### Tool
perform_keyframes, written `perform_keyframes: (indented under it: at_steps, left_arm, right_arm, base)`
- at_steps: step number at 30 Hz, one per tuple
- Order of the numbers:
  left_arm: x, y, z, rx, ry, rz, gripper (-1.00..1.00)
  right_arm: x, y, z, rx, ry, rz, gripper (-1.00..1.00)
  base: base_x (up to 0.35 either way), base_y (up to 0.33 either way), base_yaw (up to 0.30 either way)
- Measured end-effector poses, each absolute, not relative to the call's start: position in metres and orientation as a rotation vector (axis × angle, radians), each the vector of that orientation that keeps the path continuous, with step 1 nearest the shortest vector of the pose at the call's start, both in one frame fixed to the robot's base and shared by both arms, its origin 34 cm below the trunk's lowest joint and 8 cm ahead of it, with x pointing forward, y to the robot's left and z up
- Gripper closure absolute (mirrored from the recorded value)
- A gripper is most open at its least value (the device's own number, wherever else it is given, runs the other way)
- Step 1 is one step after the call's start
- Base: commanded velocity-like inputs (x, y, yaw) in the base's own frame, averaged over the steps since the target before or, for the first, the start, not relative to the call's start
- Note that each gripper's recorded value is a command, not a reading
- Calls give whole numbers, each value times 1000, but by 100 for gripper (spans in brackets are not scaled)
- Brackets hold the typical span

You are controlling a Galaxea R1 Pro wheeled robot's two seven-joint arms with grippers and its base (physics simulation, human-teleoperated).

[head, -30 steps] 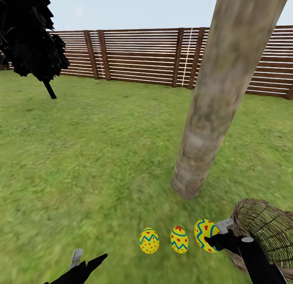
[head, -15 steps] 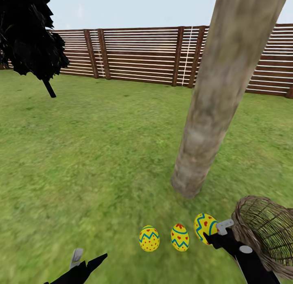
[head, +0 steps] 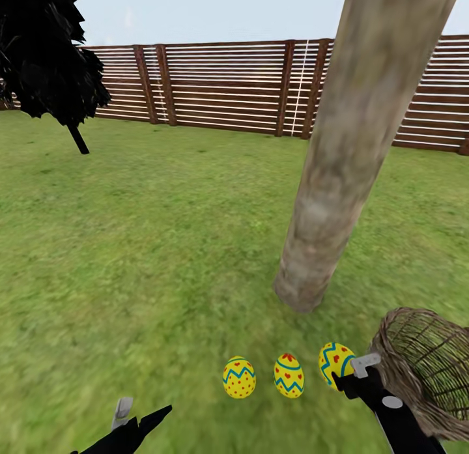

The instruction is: Take the three Easter eggs out of the wicker basket on the lawn in the garden, then place them on the lawn next to a single tree (choose any tree) so that all three eggs are next to the same tree and none are left in the basket.

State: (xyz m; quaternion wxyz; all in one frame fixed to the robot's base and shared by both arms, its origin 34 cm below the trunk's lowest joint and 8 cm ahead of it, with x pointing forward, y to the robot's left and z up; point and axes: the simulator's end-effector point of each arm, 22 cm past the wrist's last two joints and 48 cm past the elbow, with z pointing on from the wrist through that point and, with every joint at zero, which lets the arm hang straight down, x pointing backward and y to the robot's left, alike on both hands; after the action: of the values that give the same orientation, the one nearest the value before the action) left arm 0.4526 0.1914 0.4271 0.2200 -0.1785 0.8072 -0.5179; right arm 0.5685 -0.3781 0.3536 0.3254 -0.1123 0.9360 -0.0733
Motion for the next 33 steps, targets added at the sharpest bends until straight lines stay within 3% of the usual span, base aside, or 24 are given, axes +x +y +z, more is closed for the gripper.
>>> perform_keyframes:
  at_steps: [33]
  left_arm:
    - [435,192,353,-488,2239,-1427,-100]
  right_arm:
    - [543,-383,274,-299,2481,-208,100]
  base:
    - [0,0,0]
